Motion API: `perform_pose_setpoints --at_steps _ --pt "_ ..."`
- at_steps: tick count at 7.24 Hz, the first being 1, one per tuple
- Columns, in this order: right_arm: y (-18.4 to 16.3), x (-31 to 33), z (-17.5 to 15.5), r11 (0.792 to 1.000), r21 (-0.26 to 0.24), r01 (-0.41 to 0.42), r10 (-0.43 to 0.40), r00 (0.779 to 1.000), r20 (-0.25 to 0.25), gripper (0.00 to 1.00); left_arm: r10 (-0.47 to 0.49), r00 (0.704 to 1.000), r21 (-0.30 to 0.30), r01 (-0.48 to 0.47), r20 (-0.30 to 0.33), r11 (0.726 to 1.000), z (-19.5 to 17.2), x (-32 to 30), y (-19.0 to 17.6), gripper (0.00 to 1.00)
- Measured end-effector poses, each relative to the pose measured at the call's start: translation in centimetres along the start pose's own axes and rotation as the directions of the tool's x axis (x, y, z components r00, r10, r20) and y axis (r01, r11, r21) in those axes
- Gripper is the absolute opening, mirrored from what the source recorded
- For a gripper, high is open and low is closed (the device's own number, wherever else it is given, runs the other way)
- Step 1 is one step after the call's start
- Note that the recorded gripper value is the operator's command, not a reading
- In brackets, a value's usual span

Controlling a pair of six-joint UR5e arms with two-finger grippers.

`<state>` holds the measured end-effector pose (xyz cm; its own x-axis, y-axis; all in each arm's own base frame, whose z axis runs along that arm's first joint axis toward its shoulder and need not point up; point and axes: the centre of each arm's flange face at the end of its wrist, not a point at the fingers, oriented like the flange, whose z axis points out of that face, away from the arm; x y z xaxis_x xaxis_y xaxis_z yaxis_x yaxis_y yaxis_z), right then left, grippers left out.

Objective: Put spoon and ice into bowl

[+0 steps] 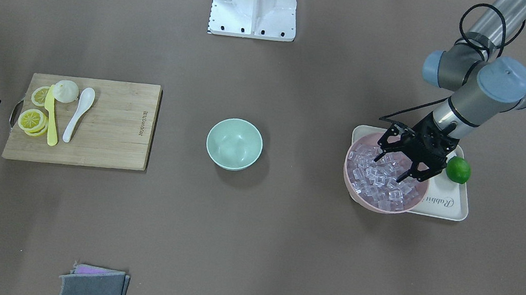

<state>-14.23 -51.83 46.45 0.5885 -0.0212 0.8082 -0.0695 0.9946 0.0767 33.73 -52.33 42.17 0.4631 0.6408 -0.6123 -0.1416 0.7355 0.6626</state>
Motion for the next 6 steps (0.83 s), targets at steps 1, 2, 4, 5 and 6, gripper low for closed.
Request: perform_pose_setpoints --at_steps 1,2,4,5,6 --pt "-0.1 -0.1 0.0 1.000 0.000 0.001 -0.001 1.000 0.000 1.00 -0.026 1.000 0.000 0.026 -0.002 1.000 -0.1 0.1 0.0 0.15" --pt "-0.1 -0.1 0.1 1.000 0.000 0.001 -0.001 1.000 0.000 1.00 -0.056 0.998 0.000 0.056 -0.003 0.998 -0.1 0.1 0.1 0.02" --pt "-0.2 -0.2 0.2 1.000 -0.001 0.001 -0.001 1.000 -0.001 1.00 -0.105 0.994 0.006 0.105 -0.010 0.994 -0.4 0.5 -0.2 0.00" --pt "-0.2 -0.3 0.2 1.000 -0.001 0.003 -0.003 1.000 -0.001 1.00 -0.117 0.992 0.004 0.118 -0.041 0.993 -1.4 1.5 -0.6 0.00" --pt "-0.3 -0.6 0.4 1.000 -0.001 0.008 -0.008 1.000 -0.001 1.00 -0.139 0.986 -0.009 0.139 -0.092 0.990 -3.0 2.5 -1.3 0.00"
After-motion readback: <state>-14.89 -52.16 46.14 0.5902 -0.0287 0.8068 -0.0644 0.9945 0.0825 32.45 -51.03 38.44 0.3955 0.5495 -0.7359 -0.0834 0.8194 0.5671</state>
